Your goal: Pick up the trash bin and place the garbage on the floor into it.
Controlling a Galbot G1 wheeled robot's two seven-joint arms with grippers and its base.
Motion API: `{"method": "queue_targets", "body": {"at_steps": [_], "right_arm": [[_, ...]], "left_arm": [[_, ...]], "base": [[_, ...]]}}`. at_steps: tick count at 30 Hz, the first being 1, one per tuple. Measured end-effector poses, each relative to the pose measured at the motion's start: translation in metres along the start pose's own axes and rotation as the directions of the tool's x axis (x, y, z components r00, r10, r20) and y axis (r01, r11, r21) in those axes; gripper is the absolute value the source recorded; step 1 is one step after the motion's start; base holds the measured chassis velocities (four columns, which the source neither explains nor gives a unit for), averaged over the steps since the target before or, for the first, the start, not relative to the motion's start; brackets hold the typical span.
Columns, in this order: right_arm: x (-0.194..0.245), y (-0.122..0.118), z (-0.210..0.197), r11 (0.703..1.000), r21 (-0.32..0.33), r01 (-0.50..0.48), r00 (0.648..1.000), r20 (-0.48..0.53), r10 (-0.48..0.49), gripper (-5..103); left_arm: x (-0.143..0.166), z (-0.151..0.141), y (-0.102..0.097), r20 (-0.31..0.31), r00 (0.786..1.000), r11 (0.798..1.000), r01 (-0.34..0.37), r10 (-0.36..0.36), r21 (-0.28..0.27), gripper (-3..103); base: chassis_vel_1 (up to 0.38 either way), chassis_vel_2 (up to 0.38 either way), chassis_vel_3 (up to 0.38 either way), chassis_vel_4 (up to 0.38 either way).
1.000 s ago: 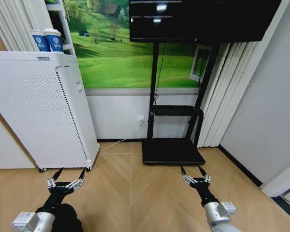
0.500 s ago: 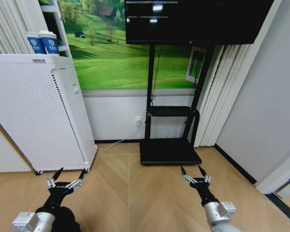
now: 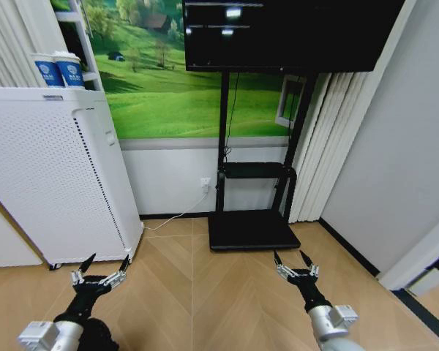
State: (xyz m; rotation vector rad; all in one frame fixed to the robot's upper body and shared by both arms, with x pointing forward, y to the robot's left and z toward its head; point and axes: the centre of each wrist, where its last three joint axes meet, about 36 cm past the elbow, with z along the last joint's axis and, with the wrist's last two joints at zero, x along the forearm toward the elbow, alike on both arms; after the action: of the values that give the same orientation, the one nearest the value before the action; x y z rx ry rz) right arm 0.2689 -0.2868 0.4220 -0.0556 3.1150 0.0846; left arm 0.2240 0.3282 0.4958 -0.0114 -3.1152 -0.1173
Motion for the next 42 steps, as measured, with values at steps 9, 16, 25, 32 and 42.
{"method": "queue_targets", "body": {"at_steps": [9, 16, 25, 32, 42], "right_arm": [[0.0, 0.0, 0.0, 1.0, 0.0, 0.0, 1.0, 0.0, 0.0, 100], [0.0, -0.0001, 0.0, 1.0, 0.0, 0.0, 1.0, 0.0, 0.0, 100], [0.0, -0.0001, 0.0, 1.0, 0.0, 0.0, 1.0, 0.0, 0.0, 100], [0.0, 0.0, 0.0001, 1.0, 0.0, 0.0, 1.0, 0.0, 0.0, 100], [0.0, 0.0, 0.0, 1.0, 0.0, 0.0, 1.0, 0.0, 0.0, 100]], "left_arm": [[0.0, 0.0, 0.0, 0.0, 1.0, 1.0, 0.0, 0.0, 0.0, 100], [0.0, 0.0, 0.0, 0.0, 1.0, 1.0, 0.0, 0.0, 0.0, 100], [0.0, 0.0, 0.0, 0.0, 1.0, 1.0, 0.0, 0.0, 0.0, 100], [0.0, 0.0, 0.0, 0.0, 1.0, 1.0, 0.0, 0.0, 0.0, 100], [0.0, 0.0, 0.0, 0.0, 1.0, 1.0, 0.0, 0.0, 0.0, 100]], "base": [[-0.051, -0.05, -0.047, -0.052], [0.0, 0.0, 0.0, 0.0], [0.038, 0.031, 0.038, 0.042], [0.078, 0.076, 0.076, 0.083], [0.036, 0.04, 0.044, 0.038]]}}
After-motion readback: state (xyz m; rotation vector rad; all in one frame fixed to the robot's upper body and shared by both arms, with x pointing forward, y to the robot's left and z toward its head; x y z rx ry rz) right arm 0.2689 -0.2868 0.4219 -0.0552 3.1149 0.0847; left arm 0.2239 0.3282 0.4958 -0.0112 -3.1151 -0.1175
